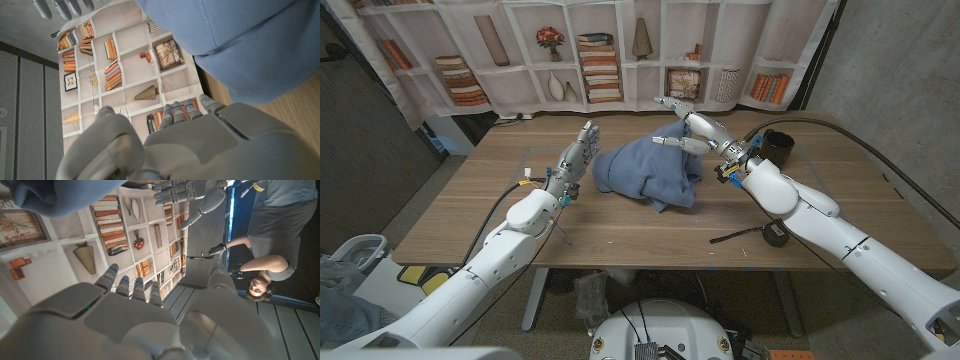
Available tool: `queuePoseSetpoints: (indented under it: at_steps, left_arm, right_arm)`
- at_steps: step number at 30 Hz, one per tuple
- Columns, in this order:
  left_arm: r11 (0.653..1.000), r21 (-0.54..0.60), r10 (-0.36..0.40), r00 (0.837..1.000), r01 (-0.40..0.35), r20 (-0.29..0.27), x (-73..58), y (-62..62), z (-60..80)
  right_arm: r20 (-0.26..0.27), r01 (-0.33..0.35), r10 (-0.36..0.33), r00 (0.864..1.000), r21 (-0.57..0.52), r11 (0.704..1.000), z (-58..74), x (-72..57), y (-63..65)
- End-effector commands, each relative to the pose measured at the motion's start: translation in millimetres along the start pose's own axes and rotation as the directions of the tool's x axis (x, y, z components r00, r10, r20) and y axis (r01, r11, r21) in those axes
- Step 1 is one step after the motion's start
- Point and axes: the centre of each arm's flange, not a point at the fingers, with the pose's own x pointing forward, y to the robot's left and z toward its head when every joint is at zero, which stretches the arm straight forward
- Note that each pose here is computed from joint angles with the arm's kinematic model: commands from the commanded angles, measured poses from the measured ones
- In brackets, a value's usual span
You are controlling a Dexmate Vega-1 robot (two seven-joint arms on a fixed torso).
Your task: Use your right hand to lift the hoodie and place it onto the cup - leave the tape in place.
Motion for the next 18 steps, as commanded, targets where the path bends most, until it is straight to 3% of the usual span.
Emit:
queuePoseSetpoints:
  at_steps: [1, 18]
  left_arm:
    - [1.0, 0.0, 0.006, 1.0, -0.006, 0.007, -0.5, -2.0, 1.5]
    - [1.0, 0.003, 0.017, 1.0, -0.017, 0.018, -3.9, -1.8, 4.3]
  right_arm:
    - [-0.026, -0.032, 0.031, 0.999, -0.067, 0.997, -2.3, 5.2, -2.4]
    - [-0.058, -0.058, 0.05, 0.997, -0.159, 0.986, -1.9, 7.2, -1.4]
